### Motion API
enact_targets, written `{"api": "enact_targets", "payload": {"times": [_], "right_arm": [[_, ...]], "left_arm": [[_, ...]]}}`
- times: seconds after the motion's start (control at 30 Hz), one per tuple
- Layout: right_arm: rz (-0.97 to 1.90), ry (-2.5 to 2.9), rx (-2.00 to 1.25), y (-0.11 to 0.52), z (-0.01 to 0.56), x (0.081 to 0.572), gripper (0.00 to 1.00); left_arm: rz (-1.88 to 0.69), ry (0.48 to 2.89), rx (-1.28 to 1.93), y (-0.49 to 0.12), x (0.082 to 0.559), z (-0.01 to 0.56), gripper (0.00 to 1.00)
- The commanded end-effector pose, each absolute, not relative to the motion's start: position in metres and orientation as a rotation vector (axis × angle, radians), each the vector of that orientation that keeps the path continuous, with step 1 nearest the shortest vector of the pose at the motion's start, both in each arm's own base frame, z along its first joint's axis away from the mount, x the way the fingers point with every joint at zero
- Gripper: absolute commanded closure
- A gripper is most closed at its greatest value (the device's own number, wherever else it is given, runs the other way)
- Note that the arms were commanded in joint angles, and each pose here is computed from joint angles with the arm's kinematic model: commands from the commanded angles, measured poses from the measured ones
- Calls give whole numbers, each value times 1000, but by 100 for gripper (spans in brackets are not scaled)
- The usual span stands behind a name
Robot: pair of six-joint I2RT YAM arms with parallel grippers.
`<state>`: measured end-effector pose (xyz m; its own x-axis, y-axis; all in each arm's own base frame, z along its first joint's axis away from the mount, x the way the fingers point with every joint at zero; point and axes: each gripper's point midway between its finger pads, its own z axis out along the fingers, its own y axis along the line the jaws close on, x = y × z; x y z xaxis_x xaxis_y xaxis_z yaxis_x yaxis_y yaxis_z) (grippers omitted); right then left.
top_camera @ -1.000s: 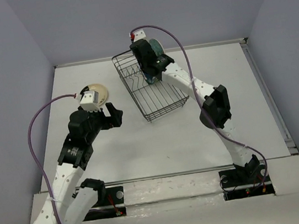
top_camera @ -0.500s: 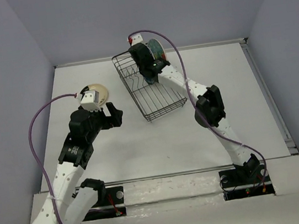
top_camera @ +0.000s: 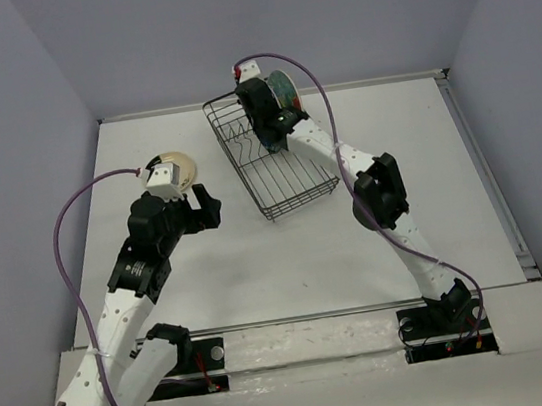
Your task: Load the plates into the dish rack
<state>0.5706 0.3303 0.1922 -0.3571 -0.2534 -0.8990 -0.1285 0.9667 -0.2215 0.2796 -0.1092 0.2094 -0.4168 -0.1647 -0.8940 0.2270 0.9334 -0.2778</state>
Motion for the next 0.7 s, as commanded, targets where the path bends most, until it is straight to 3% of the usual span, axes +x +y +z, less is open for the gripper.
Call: {"api": "enact_targets", "payload": {"times": [0.0,0.1,0.53,0.67], "right_arm": [[25,1850,-219,350,229,575,55],[76,1836,-212,353,244,570,47],[196,1805,-187,342,301,536,43],[319,1784,-217,339,335,506,38]], "left_arm": [[-371,1925,23,-101,288,216,1],[-334,1911,-20,-92,290,218,1],[-255,1941,-98,-74,298,208,1],[-267,1961,-171,-68,304,205,1]]}}
